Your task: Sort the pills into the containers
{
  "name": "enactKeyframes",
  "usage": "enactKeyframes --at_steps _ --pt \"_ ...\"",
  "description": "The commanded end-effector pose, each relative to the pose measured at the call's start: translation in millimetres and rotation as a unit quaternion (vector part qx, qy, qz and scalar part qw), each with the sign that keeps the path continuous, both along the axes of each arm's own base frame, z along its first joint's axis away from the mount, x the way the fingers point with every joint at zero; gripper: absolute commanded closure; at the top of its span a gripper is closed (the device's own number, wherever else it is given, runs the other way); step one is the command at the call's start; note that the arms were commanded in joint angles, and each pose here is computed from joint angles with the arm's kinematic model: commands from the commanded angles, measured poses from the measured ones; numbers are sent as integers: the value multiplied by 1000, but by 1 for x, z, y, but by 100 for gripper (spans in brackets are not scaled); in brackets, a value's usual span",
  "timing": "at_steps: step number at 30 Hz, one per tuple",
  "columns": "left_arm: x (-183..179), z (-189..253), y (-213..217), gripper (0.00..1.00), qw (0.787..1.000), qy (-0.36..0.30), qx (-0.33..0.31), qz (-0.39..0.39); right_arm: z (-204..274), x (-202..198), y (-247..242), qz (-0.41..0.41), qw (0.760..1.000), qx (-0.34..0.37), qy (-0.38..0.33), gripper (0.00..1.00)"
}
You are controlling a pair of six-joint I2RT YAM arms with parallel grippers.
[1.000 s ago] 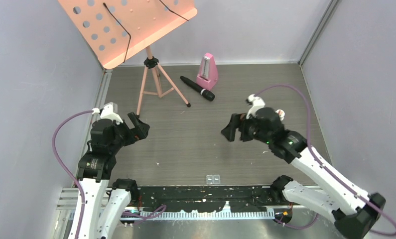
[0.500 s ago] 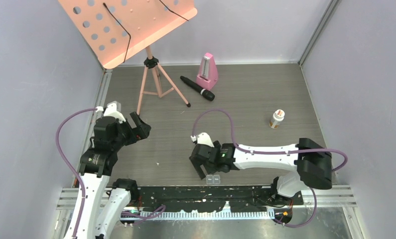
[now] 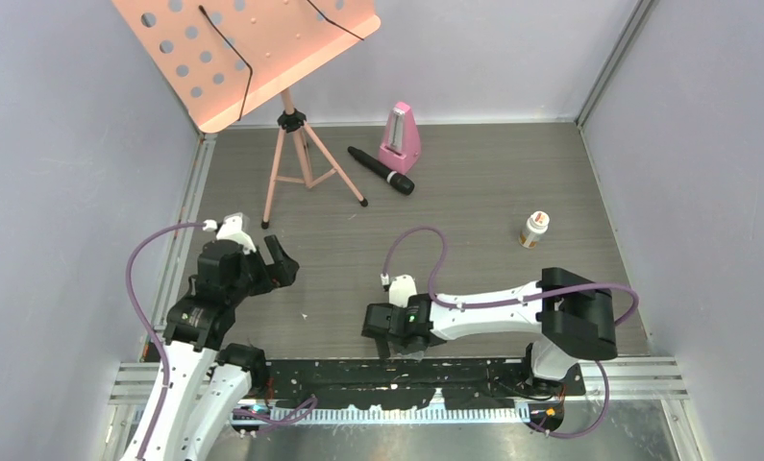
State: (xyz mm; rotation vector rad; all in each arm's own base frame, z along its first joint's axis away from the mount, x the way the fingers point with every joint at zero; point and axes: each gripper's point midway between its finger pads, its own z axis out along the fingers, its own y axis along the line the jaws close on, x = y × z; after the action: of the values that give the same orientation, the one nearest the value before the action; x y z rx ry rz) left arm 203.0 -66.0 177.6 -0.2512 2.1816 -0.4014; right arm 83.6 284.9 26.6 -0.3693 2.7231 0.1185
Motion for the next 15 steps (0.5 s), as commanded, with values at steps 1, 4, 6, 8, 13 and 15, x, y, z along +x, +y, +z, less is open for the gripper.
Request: enactKeyframes --at_steps 1,4,6,8,13,15 --pt "3 -5 -3 13 1000 -9 -10 0 7 1 -6 -86 996 -10 -25 2" --pt "3 -6 -3 13 1000 -9 -10 1 8 0 -9 -93 995 -18 -38 2" --pt "3 -4 -3 13 1000 -12 -10 2 9 0 -13 -94 994 -28 -42 3" --pt "4 -4 -2 13 1000 -14 -9 4 8 0 -13 -99 994 -24 -40 2" --pt "2 -1 1 13 1000 -16 -2 5 6 -5 -22 -124 992 -15 -29 5" --pt "0 0 1 13 1000 -18 -1 4 5 -7 -24 -138 990 6 -26 7"
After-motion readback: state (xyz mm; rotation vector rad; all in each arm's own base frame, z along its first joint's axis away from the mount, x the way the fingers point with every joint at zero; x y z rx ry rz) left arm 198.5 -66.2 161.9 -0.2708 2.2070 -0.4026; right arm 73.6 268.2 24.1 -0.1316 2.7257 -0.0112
